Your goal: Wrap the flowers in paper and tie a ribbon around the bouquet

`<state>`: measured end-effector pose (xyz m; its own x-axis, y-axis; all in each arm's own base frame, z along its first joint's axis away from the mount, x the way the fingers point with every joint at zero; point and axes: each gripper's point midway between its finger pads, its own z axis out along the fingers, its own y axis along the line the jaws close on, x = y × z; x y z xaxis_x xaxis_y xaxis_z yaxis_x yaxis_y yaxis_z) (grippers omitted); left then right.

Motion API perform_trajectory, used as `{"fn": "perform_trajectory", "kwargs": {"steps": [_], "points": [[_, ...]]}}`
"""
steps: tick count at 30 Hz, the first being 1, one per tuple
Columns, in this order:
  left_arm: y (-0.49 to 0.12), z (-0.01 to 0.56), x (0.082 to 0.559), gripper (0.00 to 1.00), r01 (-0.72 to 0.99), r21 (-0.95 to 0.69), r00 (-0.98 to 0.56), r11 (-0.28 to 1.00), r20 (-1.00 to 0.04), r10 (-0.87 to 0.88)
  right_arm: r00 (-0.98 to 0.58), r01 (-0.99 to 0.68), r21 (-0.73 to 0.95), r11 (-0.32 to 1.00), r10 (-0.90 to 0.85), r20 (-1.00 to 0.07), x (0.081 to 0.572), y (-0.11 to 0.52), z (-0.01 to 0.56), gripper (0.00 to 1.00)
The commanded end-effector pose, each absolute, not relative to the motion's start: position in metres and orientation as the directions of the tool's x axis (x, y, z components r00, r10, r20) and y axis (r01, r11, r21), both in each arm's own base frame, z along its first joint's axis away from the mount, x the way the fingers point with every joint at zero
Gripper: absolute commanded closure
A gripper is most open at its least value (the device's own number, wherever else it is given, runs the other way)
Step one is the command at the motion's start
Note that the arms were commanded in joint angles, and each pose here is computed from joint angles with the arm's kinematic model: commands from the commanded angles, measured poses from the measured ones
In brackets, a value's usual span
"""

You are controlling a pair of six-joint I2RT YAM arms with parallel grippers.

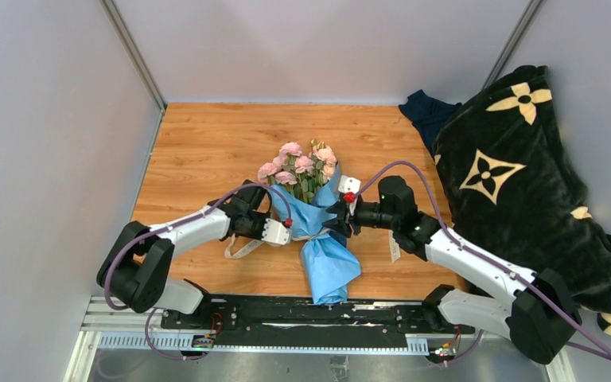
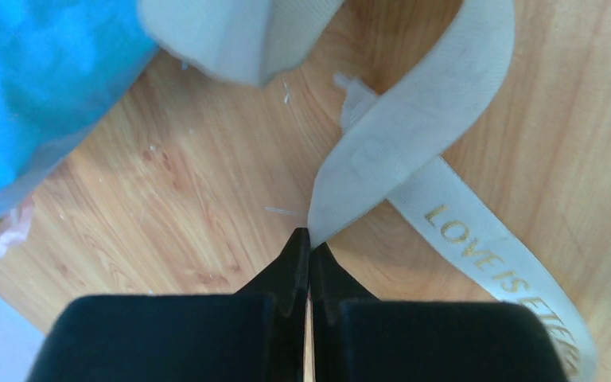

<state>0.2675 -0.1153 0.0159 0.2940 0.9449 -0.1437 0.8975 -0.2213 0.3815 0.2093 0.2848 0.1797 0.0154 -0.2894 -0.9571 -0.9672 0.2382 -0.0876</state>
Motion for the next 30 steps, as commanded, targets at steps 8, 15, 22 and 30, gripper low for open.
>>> {"fn": "perform_trajectory", "kwargs": {"steps": [8, 15, 22, 30], "points": [[-0.197, 0.212, 0.226, 1.00, 0.963, 0.079, -0.132, 0.259, -0.698, 0.704, 0.196, -0.967, -0.221, 0.128, -0.185, -0.963, 0.186, 0.284, 0.252, 0.51], [-0.239, 0.230, 0.207, 1.00, 0.961, -0.042, -0.201, 0.272, -0.783, 0.589, 0.216, -0.968, -0.227, 0.109, -0.099, -0.971, 0.186, 0.297, 0.261, 0.46], [-0.246, 0.262, 0.218, 1.00, 0.948, -0.025, -0.200, 0.317, -0.821, 0.534, 0.187, -0.978, -0.191, 0.087, -0.050, -0.981, 0.187, 0.333, 0.251, 0.43], [-0.228, 0.309, 0.253, 1.00, 0.863, 0.126, -0.161, 0.490, -0.850, 0.502, 0.126, -0.991, -0.132, 0.032, -0.157, -0.980, 0.185, 0.368, 0.188, 0.43]]}}
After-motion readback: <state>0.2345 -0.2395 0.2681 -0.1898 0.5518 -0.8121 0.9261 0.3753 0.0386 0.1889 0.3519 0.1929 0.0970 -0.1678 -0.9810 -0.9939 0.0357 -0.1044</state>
